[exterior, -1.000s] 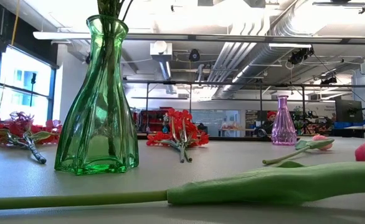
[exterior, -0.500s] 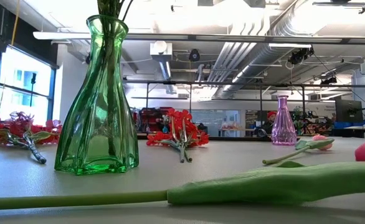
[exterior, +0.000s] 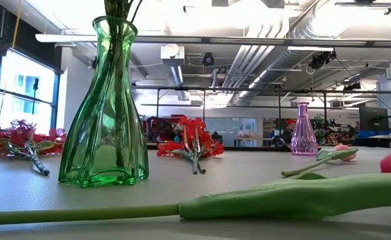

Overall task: Sort flowers into vase by color
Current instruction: Put the bottom red flower into the green vase

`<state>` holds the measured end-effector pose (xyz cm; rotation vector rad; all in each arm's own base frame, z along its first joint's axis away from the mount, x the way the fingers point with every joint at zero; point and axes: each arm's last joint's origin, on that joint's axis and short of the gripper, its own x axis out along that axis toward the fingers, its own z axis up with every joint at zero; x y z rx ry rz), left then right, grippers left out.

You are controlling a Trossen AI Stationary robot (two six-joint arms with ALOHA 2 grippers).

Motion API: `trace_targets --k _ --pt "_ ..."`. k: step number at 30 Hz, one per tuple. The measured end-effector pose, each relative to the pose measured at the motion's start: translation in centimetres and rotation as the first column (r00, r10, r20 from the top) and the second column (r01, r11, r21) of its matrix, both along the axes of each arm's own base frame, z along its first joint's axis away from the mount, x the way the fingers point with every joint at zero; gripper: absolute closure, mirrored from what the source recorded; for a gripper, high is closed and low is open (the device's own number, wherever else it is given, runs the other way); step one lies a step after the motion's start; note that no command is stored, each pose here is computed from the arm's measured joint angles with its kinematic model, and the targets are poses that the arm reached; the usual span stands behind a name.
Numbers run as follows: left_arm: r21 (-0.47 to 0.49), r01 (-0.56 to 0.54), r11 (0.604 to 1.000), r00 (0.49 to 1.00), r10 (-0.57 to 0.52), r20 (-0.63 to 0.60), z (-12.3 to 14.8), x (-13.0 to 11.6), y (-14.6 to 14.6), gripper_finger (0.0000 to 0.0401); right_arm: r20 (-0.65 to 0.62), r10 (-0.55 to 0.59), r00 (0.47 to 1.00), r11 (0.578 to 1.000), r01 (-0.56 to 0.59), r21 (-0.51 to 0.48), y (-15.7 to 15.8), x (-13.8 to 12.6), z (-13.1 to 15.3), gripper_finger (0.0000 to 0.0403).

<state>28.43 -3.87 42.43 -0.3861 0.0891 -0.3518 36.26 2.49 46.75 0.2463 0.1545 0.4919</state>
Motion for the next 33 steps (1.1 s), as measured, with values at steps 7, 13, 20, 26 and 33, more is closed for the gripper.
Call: trace_targets --k 7,13,20,26,33 --pt "0.033 -0.012 0.999 1.000 0.012 0.011 0.0 0.0 0.1 0.0394 -0.048 -0.005 0.999 0.998 0.009 0.070 -0.1 0.0 -0.1 0.0373" --pt "0.055 -0.016 0.998 1.000 0.015 0.022 0.1 -0.1 0.1 0.0400 -0.056 -0.009 0.998 0.997 0.013 0.075 -0.1 -0.2 0.0 0.0298" --pt "0.130 -0.103 0.986 0.990 0.090 0.106 1.4 -1.7 0.5 0.0400 -0.029 -0.049 0.998 0.994 0.051 0.095 -0.4 -4.3 2.8 0.0240" --pt "0.210 -0.196 0.958 0.966 0.151 0.212 3.1 -4.2 0.6 0.0401 -0.123 -0.323 0.938 0.946 0.325 -0.001 0.2 -9.5 3.9 0.0239" --pt "0.346 -0.237 0.908 0.947 0.136 0.291 4.1 -6.4 -0.2 0.0401 -0.201 -0.688 0.698 0.726 0.666 -0.172 2.1 -13.8 3.2 0.0260"
